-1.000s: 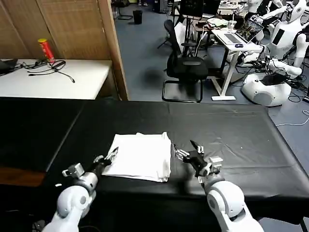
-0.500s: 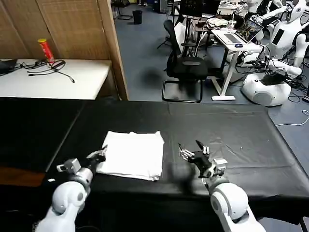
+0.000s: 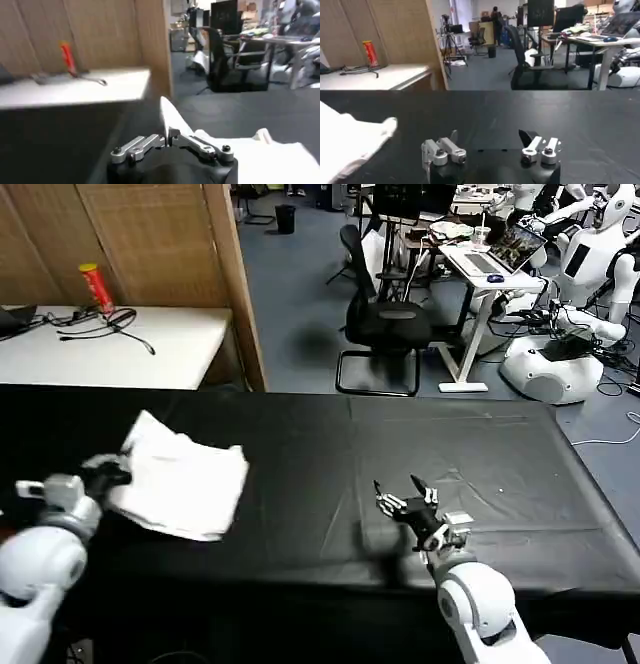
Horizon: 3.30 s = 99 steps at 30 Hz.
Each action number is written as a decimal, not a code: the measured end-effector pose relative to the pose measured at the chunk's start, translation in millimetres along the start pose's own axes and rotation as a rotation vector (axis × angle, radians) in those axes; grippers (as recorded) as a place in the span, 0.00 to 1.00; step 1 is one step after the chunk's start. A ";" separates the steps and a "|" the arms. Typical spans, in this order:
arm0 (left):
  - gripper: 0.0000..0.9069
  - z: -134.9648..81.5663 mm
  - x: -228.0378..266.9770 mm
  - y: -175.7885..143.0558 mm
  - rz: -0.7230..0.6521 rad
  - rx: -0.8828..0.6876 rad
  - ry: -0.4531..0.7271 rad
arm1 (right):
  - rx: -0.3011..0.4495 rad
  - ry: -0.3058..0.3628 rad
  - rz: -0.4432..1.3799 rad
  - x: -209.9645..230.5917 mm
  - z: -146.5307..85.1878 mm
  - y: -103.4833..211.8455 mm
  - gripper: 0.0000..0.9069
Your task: Fold and organize the clothes.
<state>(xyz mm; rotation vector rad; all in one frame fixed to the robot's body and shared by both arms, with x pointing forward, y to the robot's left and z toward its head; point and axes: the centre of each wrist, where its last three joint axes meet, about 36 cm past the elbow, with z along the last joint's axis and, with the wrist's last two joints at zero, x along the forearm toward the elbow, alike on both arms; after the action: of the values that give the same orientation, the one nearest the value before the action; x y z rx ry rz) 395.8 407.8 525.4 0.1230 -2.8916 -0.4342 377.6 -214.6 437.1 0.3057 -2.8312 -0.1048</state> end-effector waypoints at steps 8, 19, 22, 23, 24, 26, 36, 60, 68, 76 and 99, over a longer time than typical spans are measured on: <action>0.00 -37.3 27.9 -30.2 0.011 -0.100 -0.070 | -0.006 0.005 -0.001 3.8 3.9 2.6 0.97; 0.97 10.1 44.4 -174.0 0.285 0.055 0.057 | -0.031 0.045 -0.031 7.7 12.1 6.3 0.97; 0.97 20.4 52.8 -210.7 0.385 0.087 0.081 | -0.056 0.071 -0.061 5.5 11.4 11.2 0.97; 0.97 21.1 56.2 -220.1 0.414 0.095 0.077 | -0.067 0.080 -0.073 4.6 11.0 13.3 0.97; 0.97 21.1 58.2 -225.5 0.435 0.100 0.065 | -0.078 0.093 -0.082 3.6 11.1 15.4 0.97; 0.97 18.6 61.8 -230.8 0.465 0.107 0.022 | -0.114 0.126 -0.108 0.1 11.1 21.0 0.97; 0.97 14.4 49.7 -211.3 0.394 0.075 -0.083 | -0.163 0.190 -0.275 -34.2 11.3 69.9 0.97; 0.97 16.9 48.6 -173.2 0.265 0.041 -0.133 | -0.157 0.279 -0.370 -98.5 30.4 128.8 0.00; 0.97 28.0 43.5 -169.1 0.242 0.048 -0.112 | -0.107 0.254 -0.317 -84.3 13.3 65.1 0.00; 0.97 45.1 38.5 -171.6 0.227 0.067 -0.071 | 0.095 0.221 -0.148 -81.4 -6.3 -26.7 0.97; 0.97 73.5 73.3 -172.6 0.223 0.187 -0.058 | 0.225 -0.119 0.108 73.7 51.9 -16.3 0.97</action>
<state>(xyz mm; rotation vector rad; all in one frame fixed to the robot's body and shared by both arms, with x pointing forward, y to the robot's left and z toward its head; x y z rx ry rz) 316.8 255.6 419.7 -0.1838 -2.9522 -0.1302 296.6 -244.6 406.5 0.1993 -2.9745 0.2265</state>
